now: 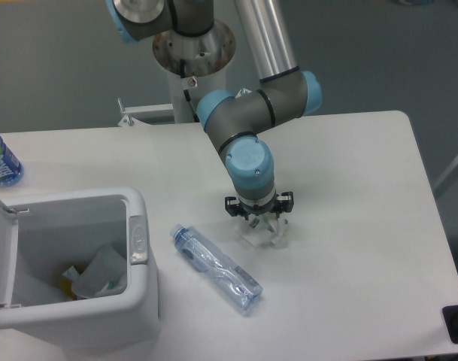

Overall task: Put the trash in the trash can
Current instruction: 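Close the gripper on the crumpled paper and lift it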

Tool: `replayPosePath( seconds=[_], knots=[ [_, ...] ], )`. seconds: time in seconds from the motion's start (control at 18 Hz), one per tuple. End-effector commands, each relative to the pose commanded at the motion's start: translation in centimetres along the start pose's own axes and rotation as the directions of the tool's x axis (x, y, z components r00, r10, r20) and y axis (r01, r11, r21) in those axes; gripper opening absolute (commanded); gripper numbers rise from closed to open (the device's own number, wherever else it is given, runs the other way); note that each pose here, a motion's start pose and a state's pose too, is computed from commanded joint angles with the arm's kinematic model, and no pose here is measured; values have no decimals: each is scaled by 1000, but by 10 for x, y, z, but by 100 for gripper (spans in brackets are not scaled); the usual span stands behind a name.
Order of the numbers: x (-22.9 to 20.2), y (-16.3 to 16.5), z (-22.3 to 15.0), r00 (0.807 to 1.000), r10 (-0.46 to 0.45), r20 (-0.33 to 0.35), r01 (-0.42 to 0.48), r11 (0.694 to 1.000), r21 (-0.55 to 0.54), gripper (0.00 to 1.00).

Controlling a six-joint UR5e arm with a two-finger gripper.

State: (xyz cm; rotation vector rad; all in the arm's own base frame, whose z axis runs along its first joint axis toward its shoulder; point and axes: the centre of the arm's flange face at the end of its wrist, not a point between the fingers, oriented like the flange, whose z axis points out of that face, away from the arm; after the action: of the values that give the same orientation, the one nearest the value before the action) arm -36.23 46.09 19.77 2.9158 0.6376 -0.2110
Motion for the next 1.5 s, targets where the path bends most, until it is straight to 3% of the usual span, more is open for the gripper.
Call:
replayPosePath(
  seconds=[0.06, 0.33, 0.44, 0.61, 0.78, 0.89, 1.06, 1.22, 1.33, 1.5],
  knots=[
    [0, 0, 0, 1000, 3, 2, -3, 1000, -3, 1],
    [-20, -7, -16, 1000, 3, 15, -3, 1000, 22, 0],
    [-22, -6, -22, 998, 58, 22, -58, 998, 28, 0],
    [-43, -3, -61, 993, 98, 61, -103, 991, 90, 0],
    [-67, -4, -135, 992, 67, 111, -90, 970, 226, 0],
    [-80, -12, -174, 998, 13, 62, -33, 940, 340, 0],
    [-106, -15, -223, 989, -103, -111, 144, 858, 493, 0],
    [-115, -9, -274, 961, -139, -239, 256, 769, 585, 0],
    [-113, -12, -297, 931, -163, -328, 339, 720, 605, 0],
    [-104, -5, -340, 895, -183, -408, 421, 654, 629, 0]
  ],
)
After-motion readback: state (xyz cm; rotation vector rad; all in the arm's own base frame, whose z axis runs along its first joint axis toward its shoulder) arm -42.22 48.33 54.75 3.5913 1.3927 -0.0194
